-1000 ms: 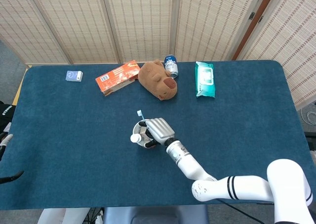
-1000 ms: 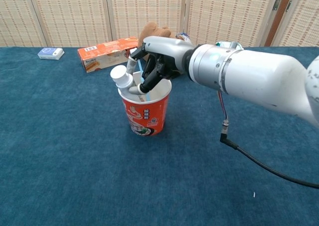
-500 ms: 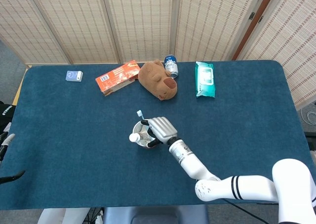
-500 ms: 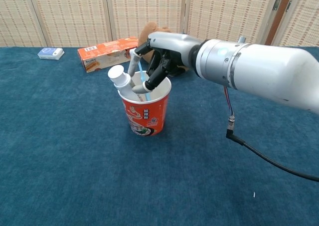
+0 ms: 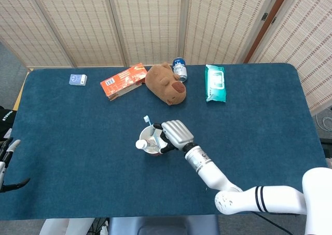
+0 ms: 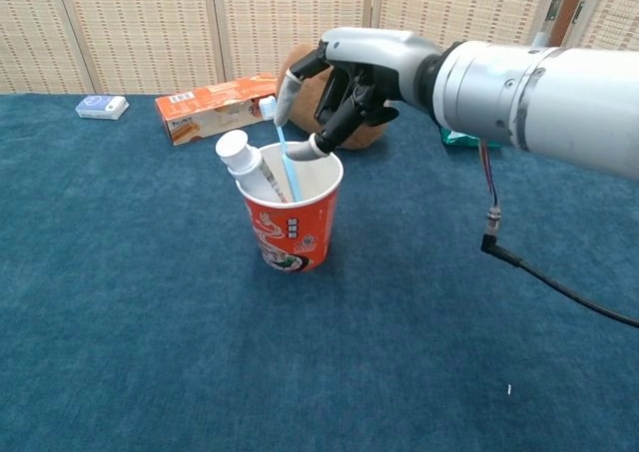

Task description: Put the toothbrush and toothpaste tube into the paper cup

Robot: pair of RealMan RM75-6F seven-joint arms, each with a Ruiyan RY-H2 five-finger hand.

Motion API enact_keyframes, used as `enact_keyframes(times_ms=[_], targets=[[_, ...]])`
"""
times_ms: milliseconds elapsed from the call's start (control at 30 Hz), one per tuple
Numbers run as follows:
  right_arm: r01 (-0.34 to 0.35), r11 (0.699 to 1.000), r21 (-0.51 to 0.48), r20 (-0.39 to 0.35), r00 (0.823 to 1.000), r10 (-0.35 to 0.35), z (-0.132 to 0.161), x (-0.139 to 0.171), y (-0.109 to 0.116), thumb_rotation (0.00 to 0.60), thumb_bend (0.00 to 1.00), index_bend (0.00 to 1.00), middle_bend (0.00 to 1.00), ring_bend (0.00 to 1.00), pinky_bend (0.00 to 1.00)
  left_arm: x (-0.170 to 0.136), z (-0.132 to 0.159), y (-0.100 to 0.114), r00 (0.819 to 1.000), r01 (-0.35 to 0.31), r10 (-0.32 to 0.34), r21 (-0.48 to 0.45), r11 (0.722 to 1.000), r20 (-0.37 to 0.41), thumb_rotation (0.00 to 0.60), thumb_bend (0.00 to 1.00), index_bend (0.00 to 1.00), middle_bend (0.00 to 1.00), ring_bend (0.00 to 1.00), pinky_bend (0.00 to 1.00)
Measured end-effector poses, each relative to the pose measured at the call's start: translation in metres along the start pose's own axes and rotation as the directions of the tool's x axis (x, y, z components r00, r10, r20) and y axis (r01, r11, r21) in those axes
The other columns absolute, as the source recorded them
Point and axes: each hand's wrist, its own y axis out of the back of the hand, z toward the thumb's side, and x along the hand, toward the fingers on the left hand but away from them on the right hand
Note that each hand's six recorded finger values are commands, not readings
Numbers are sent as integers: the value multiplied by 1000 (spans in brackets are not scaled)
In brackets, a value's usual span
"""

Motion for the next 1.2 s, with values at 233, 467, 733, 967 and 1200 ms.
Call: enact_keyframes(times_ms=[233,467,733,967,1200], targets=[[57,996,69,-27,998,-55,1,27,25,600,132,441,1000,1000,1000,3,8,5,1000,-7,7,4,1000,9,600,0,0,0,0,0],[150,963,225,-54,989,-141,-6,67,56,600,129,431,1000,1000,1000,7,20,7,999,-12,11,21,1000,31,600,0,0,0,0,0],[206,858,470,5,972,-236,-47,133,91,600,129,420,960,823,1000,11,33,9,998,-21,20,16,1000,57,600,0,0,0,0,0],[157,825,543,125,956,-265,-87,193,107,600,131,413,582,482,829,14,44,11,997,-28,26,22,999,79,600,0,0,0,0,0],[89,823,561,235,936,-262,-122,234,110,600,132,331,213,149,480,16,49,14,996,-32,30,21,999,90,600,0,0,0,0,0]])
